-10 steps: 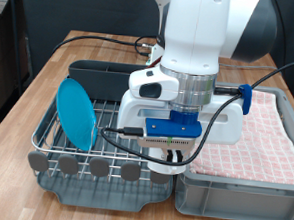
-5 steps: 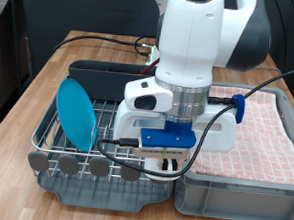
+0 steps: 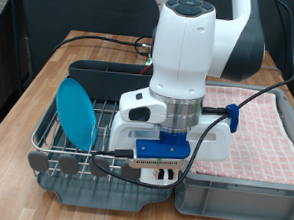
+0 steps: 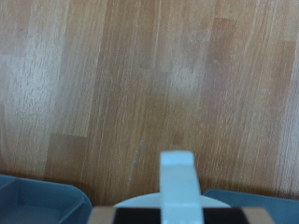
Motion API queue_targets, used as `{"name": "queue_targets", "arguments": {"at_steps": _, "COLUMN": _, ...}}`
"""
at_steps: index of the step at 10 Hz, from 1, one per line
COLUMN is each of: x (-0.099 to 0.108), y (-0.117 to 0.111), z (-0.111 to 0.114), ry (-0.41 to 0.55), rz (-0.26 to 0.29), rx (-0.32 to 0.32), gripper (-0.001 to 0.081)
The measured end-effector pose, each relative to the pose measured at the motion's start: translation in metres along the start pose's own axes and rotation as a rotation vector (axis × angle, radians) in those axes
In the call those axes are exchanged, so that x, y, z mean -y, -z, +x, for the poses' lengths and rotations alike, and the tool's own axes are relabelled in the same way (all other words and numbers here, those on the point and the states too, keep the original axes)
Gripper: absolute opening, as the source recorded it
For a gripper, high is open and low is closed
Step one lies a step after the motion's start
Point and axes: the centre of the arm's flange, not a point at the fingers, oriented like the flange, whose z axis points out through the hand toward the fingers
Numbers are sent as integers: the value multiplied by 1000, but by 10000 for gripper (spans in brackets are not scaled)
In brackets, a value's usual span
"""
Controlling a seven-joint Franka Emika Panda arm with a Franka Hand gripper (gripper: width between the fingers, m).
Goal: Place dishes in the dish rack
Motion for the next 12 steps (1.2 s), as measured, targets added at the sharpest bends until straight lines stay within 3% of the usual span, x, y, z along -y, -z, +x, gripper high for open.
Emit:
{"name": "queue_targets", "arguments": {"at_steps": 10, "x": 1, "y": -21, "z": 4, "ry": 3, "rz": 6, "rx": 40, "gripper": 72}}
{"name": "queue_targets", "arguments": {"at_steps": 11, "x": 0, "y": -23, "z": 3, "ry": 6, "rz": -1, "rx": 57, "gripper": 141}}
{"name": "queue_targets", "arguments": {"at_steps": 12, "x": -1, "y": -24, "z": 3, "ry": 9, "rz": -2, "rx": 61, "gripper": 141}}
